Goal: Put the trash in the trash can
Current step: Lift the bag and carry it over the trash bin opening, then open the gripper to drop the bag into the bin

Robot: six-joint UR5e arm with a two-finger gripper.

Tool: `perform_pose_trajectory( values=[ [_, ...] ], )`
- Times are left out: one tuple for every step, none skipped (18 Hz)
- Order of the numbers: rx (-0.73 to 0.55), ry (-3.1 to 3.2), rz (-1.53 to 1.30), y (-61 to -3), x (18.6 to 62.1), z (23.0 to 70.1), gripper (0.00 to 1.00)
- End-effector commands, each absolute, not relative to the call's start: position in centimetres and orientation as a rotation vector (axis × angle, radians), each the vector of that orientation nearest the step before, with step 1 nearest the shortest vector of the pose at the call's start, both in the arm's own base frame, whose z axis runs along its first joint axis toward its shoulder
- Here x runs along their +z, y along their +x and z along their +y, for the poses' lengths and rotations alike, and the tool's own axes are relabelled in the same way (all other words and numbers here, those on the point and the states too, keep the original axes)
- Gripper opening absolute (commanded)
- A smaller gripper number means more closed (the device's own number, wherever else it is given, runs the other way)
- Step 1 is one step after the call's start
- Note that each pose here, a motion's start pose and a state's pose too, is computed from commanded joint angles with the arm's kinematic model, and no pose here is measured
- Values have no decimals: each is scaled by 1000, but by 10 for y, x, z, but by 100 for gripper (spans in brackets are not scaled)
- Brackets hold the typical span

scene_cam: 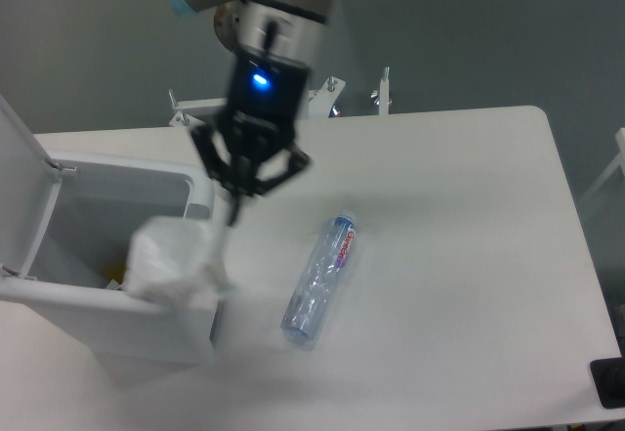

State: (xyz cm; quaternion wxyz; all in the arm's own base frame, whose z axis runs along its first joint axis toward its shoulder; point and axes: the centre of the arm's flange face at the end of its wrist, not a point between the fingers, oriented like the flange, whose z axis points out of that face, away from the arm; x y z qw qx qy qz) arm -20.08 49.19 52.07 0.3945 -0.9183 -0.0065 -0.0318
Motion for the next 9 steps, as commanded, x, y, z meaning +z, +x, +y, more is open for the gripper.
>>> perform_pose_trajectory(
  values=[
    [-95, -2339, 0, -193, 513, 492, 23],
    [-103, -2345, 27, -185, 508, 494, 51],
    [-102, -2351, 53, -184, 504, 497, 91],
    [-102, -2353, 57, -185, 503, 498, 100],
    [-102, -2350, 57, -186, 504, 500, 100],
    [-105, -2348, 51, -188, 505, 502, 100],
    [-104, -2345, 49, -190, 506, 503, 100],
    [-102, -2345, 42, -194, 507, 504, 100],
    [-92, -2342, 27, -201, 508, 502, 100]
  ],
)
